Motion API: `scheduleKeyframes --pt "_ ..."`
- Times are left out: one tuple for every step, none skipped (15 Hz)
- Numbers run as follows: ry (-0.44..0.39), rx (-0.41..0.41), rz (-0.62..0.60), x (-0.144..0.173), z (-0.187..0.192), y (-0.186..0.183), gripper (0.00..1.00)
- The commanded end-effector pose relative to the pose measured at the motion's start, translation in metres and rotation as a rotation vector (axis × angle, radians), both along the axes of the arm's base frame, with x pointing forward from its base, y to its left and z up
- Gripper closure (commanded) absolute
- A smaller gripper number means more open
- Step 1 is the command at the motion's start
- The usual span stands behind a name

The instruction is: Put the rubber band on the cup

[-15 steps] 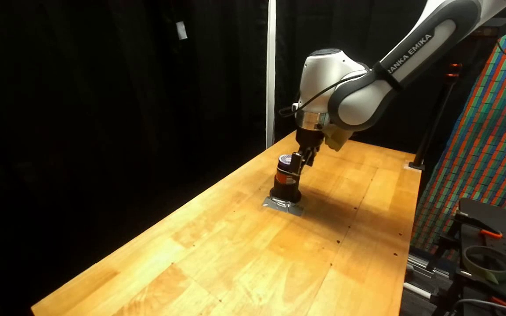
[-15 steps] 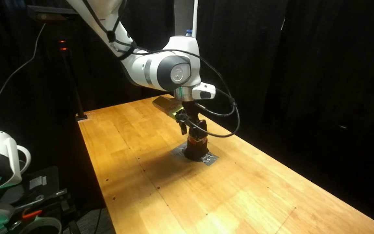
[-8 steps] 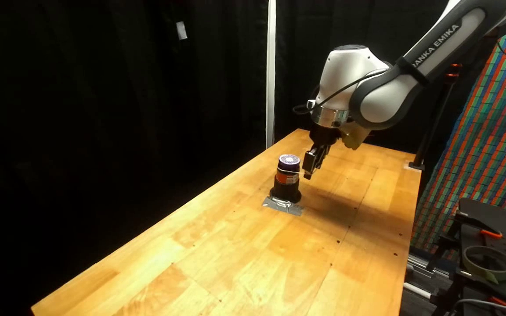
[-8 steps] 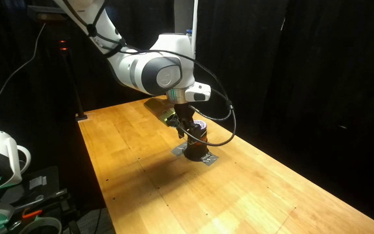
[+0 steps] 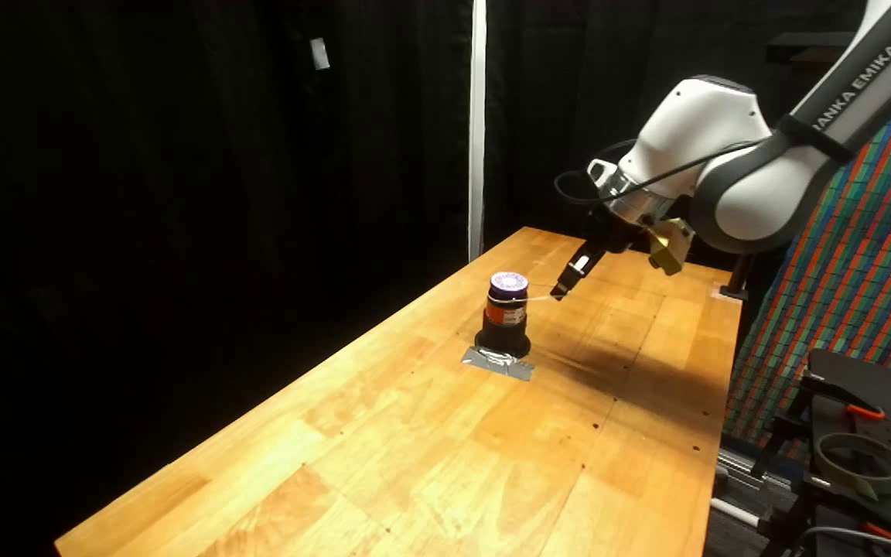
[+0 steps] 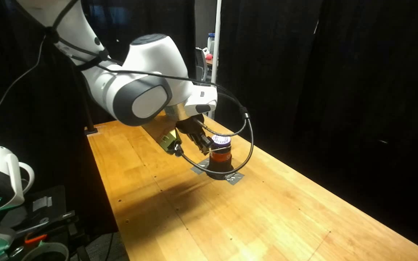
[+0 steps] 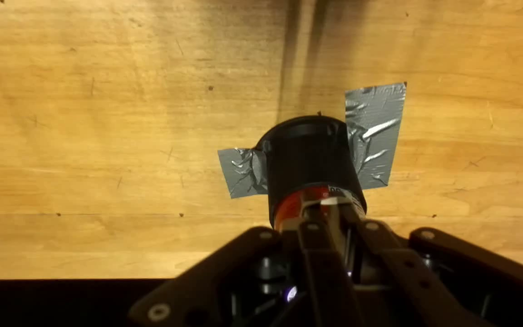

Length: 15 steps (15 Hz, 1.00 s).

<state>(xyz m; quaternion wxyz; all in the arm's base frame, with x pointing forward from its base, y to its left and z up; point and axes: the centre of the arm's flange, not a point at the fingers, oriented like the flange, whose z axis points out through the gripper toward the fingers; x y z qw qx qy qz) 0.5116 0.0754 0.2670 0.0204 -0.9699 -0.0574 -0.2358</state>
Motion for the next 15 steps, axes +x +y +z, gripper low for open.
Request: scheduleKeyframes --pt "-0.167 0.044 0.035 -0.049 0.007 -0.011 1.00" --pt "-0.212 0.062 0.036 -0.055 0.005 -0.011 1.00" --pt "-0.245 0.076 0.042 -0.060 0.003 -0.010 0.99" --pt "-0.276 0.088 0.052 -0.066 0.001 -0.008 0.98" --pt "-0.300 0.102 0.060 -0.071 0.001 -0.008 0.98" --pt "-0.317 0.117 0.069 -0.075 0.001 -0.008 0.97" --pt "-0.334 0.128 0.074 -0.078 0.002 -0.009 0.99" --pt "-0.348 0.140 0.078 -0.081 0.002 -0.010 0.98" --pt "-0.358 0.150 0.081 -0.083 0.003 -0.012 0.98" --pt "-0.365 0.156 0.083 -0.086 0.003 -0.013 0.98" --pt "-0.371 0.162 0.086 -0.088 0.003 -0.014 0.97" --pt "-0.377 0.168 0.086 -0.090 0.002 -0.016 0.97" --pt "-0.376 0.171 0.087 -0.092 0.003 -0.017 0.96" --pt "-0.365 0.170 0.089 -0.092 0.003 -0.018 0.72" --pt "-0.333 0.172 0.085 -0.091 0.005 -0.018 0.71"
